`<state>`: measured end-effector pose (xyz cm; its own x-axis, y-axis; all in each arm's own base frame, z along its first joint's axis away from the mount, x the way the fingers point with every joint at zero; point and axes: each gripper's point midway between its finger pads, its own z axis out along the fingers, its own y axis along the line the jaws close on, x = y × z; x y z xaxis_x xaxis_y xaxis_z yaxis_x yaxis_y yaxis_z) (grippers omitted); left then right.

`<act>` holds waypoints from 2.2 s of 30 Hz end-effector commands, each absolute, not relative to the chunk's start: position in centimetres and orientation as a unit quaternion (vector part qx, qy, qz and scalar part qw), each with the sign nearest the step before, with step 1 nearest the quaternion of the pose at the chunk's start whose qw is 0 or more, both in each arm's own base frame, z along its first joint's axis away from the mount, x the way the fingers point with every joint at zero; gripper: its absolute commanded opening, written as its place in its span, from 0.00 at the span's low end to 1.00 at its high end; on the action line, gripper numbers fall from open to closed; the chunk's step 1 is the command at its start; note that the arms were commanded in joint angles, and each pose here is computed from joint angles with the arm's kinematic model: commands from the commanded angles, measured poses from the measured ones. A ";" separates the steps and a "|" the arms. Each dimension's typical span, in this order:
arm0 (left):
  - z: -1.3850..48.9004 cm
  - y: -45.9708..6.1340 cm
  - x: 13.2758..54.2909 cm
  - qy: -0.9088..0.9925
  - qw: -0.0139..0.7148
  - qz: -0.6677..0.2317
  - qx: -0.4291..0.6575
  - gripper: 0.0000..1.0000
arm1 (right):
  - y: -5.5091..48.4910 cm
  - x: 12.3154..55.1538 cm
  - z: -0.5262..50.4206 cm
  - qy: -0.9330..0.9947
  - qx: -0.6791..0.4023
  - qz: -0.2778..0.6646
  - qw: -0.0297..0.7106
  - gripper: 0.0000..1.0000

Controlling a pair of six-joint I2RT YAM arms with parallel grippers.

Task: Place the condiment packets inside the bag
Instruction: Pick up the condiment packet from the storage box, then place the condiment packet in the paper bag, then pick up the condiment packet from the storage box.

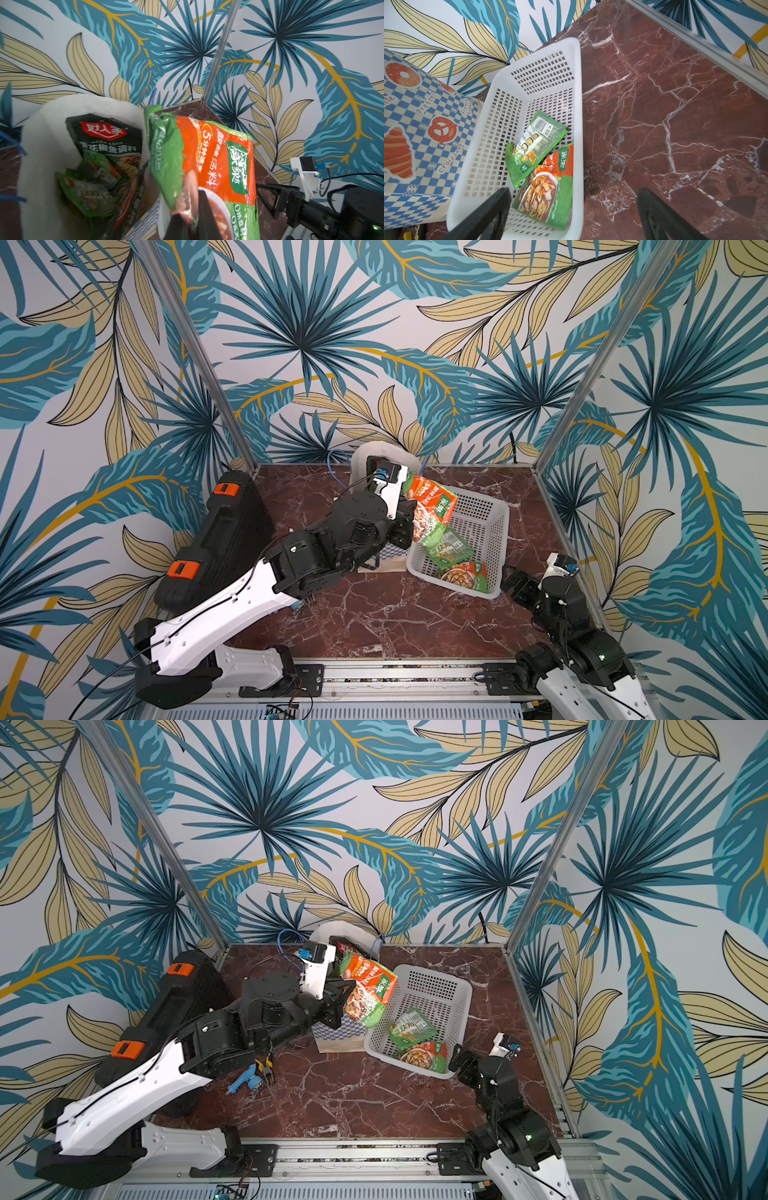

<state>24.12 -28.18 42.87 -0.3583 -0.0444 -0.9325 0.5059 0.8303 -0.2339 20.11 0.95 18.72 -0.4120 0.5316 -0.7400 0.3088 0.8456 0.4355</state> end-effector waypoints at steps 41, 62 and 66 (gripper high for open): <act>37.8 -20.3 28.4 0.862 0.480 -0.036 0.161 0.80 | 6.2 23.2 17.5 0.888 0.153 0.163 0.402 0.99; 31.0 -6.9 22.9 0.861 0.507 0.025 0.017 1.00 | 11.2 28.7 15.1 0.933 0.040 0.170 0.314 0.85; 29.6 -6.1 23.2 0.880 0.472 0.041 0.004 1.00 | 11.5 30.2 13.8 0.945 0.042 0.156 0.286 0.81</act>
<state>23.21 -6.89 31.24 -0.4954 0.0535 -0.8670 0.0037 0.9982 0.0595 28.89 11.00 13.35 -0.8380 0.1874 -0.5125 0.0148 0.9467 0.3219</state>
